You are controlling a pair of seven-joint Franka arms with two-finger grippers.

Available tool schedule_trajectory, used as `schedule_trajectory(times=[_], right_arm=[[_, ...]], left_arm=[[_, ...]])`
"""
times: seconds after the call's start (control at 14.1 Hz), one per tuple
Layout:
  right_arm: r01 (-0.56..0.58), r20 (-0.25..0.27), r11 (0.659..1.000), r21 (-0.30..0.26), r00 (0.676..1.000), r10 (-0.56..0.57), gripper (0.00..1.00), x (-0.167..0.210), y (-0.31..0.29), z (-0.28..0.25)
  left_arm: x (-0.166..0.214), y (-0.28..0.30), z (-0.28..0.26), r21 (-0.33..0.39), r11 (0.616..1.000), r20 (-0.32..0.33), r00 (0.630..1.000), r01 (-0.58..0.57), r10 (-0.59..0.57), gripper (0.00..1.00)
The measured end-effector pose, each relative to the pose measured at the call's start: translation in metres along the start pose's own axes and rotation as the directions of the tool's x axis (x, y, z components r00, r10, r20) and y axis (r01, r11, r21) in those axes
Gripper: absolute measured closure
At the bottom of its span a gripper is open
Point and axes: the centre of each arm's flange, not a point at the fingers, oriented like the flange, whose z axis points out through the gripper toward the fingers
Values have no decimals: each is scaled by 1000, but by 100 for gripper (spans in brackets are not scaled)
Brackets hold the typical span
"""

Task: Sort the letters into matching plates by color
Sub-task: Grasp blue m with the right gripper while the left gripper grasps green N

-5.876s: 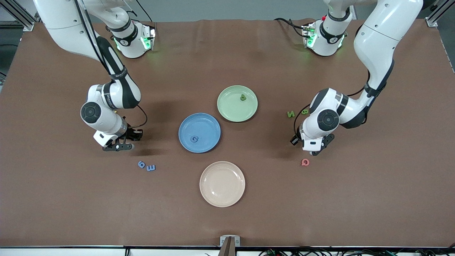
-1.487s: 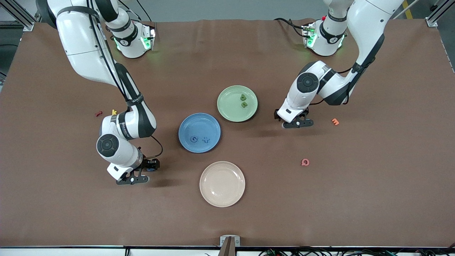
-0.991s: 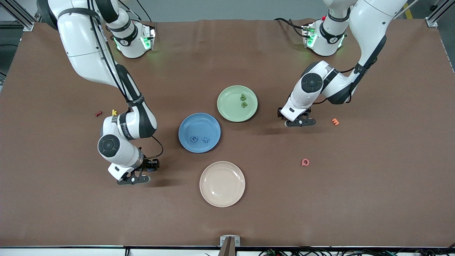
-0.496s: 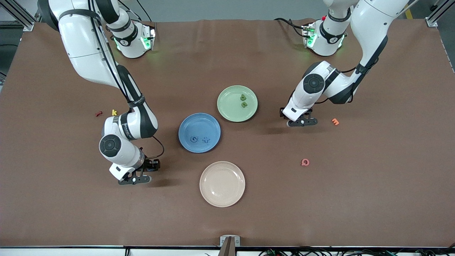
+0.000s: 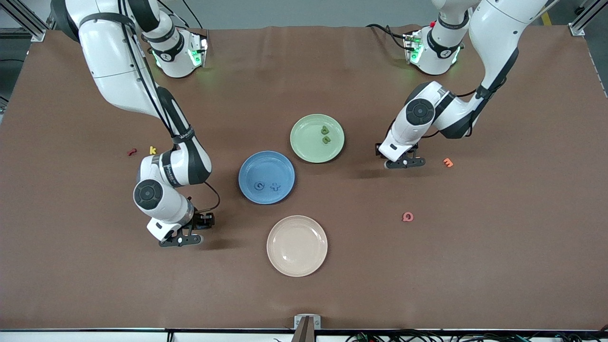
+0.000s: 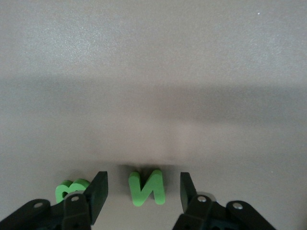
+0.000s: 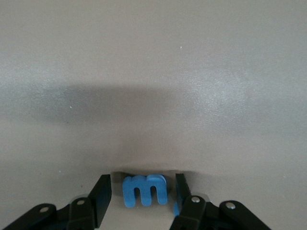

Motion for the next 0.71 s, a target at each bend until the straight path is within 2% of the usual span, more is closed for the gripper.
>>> schedule_trajectory(times=[0.5, 0.64, 0.71], right_arm=[[-1, 5, 1000, -2, 1000, 1, 42, -1, 1, 5], [-4, 2, 1000, -2, 1000, 4, 59, 0, 2, 2], [-6, 4, 1000, -2, 1000, 6, 59, 0, 2, 2]], left_arm=[[-2, 0, 6, -1, 1000, 14, 1000, -1, 1, 33], [-2, 0, 6, -1, 1000, 15, 1000, -1, 1, 33], [-3, 0, 7, -1, 1000, 17, 1000, -1, 1, 33]])
